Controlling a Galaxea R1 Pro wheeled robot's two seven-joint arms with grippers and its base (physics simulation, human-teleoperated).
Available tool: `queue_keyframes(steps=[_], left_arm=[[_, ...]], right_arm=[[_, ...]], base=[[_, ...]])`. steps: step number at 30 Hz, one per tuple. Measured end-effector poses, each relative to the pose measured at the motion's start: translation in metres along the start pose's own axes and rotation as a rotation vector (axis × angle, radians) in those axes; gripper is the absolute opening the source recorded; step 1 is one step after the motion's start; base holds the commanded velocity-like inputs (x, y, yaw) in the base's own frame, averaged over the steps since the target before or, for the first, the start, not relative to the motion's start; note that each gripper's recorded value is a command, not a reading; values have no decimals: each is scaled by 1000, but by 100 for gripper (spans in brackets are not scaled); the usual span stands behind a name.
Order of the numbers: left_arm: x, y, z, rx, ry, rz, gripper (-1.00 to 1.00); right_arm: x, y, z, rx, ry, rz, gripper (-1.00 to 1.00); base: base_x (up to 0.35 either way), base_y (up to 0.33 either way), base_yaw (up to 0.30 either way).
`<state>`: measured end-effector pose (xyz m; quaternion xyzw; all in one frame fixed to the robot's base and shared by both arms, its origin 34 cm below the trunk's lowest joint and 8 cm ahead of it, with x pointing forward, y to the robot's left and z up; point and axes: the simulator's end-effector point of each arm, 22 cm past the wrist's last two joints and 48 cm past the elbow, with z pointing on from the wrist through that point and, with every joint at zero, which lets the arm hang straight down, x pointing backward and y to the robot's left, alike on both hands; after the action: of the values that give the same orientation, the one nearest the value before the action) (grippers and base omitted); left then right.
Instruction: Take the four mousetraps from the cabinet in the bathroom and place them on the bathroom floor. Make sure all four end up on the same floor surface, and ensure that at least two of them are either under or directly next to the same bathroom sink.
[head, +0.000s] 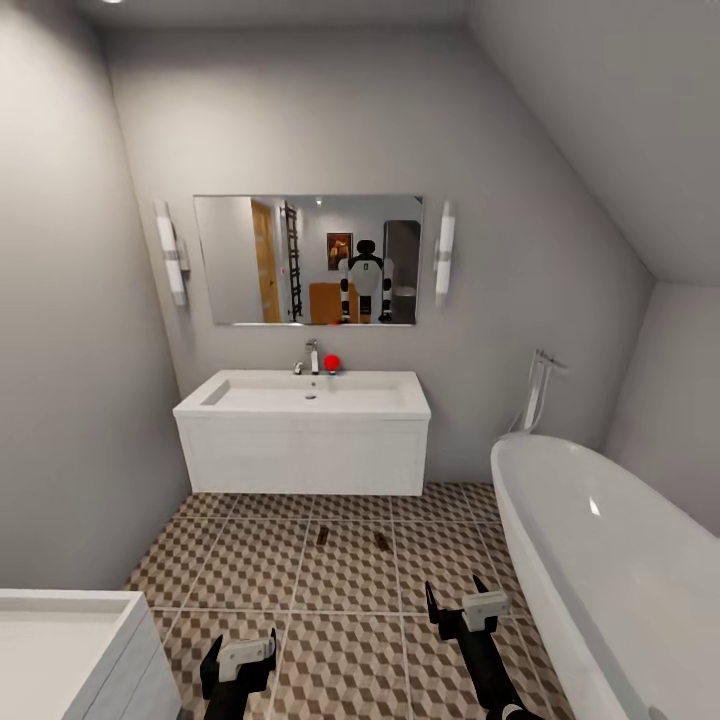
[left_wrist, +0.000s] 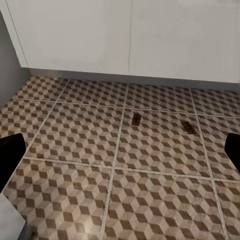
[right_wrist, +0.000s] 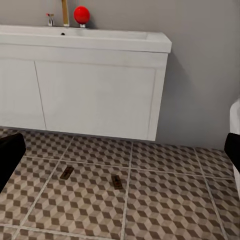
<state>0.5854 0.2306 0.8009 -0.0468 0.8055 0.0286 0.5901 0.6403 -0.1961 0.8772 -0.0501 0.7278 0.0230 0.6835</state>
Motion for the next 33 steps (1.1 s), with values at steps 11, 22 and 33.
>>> queue_keyframes(steps=[11,22,33], left_arm=[[-8,0,-6,0,0,0,100],[-15,1,-13,0,0,0,100],[-21,1,-20,0,1,0,100]], right_arm=[[-9,0,-4,0,0,0,100],[-18,0,-9,0,1,0,100],[-25,1,-14,0,2,0,100]], base=[[0,0,0],[0,0,0],[0,0,0]])
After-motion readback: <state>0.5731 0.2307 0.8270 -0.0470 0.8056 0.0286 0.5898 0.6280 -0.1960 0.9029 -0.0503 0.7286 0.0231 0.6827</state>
